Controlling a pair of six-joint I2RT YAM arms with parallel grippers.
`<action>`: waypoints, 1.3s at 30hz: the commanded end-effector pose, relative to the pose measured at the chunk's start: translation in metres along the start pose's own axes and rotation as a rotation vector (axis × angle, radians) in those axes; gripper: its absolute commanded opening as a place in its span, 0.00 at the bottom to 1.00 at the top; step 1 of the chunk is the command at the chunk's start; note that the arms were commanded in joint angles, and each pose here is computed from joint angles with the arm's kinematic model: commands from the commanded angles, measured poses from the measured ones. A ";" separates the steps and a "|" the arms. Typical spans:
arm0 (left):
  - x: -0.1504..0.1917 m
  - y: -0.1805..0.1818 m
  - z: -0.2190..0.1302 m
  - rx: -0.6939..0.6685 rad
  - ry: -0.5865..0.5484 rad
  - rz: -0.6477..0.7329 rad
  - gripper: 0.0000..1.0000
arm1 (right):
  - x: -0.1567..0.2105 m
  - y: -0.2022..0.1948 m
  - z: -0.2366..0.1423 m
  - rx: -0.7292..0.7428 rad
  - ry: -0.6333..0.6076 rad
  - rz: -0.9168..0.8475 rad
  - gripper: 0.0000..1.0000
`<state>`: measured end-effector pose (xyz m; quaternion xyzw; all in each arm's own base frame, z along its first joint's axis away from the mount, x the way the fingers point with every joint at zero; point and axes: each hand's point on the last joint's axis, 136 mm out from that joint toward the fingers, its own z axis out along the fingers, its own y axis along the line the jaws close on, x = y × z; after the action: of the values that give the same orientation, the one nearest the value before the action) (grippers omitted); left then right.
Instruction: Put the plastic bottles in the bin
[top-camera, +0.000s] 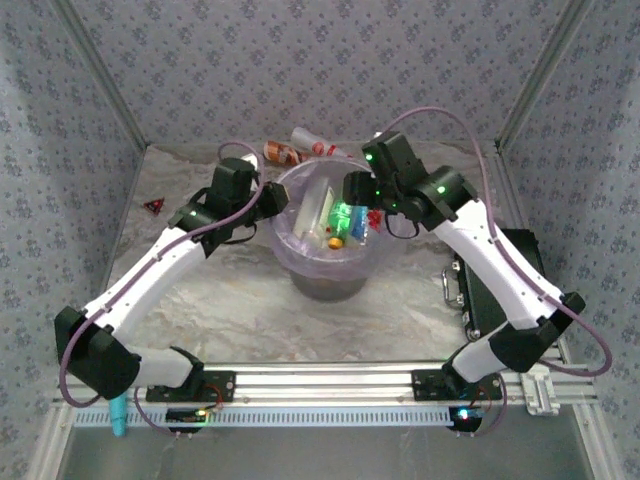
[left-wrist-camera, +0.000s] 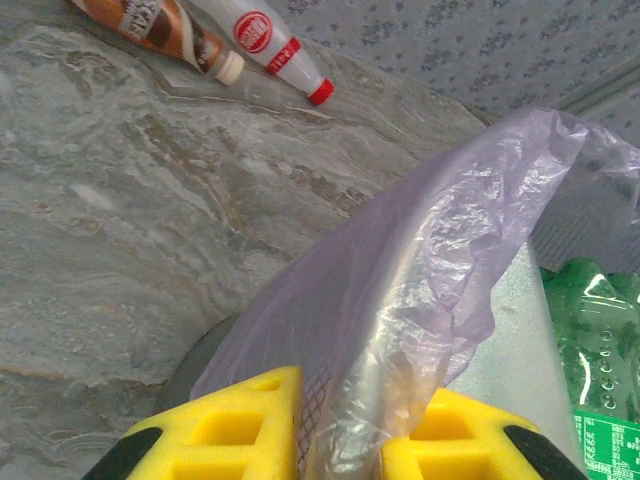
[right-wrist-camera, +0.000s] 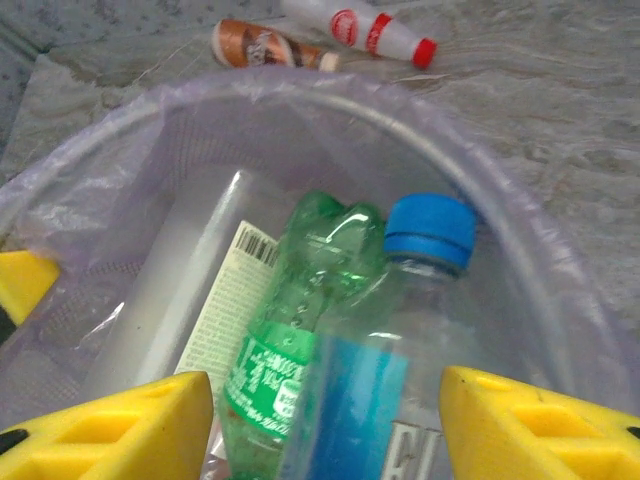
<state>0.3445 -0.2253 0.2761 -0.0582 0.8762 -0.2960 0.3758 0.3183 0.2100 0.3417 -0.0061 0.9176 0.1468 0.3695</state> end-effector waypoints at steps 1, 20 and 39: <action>0.008 -0.028 0.006 0.084 0.045 0.030 0.22 | -0.008 -0.026 -0.032 0.016 -0.044 0.025 0.65; 0.056 -0.115 0.065 0.229 0.245 0.271 0.29 | 0.033 -0.141 -0.070 -0.210 0.002 0.465 0.77; -0.021 -0.152 0.031 0.300 0.045 0.351 1.00 | 0.025 -0.162 -0.075 -0.170 -0.101 0.487 0.75</action>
<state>0.3590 -0.3729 0.3090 0.1595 0.8552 -0.3454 0.3521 0.2672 0.0395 0.3285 0.1962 0.8608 0.3119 0.3512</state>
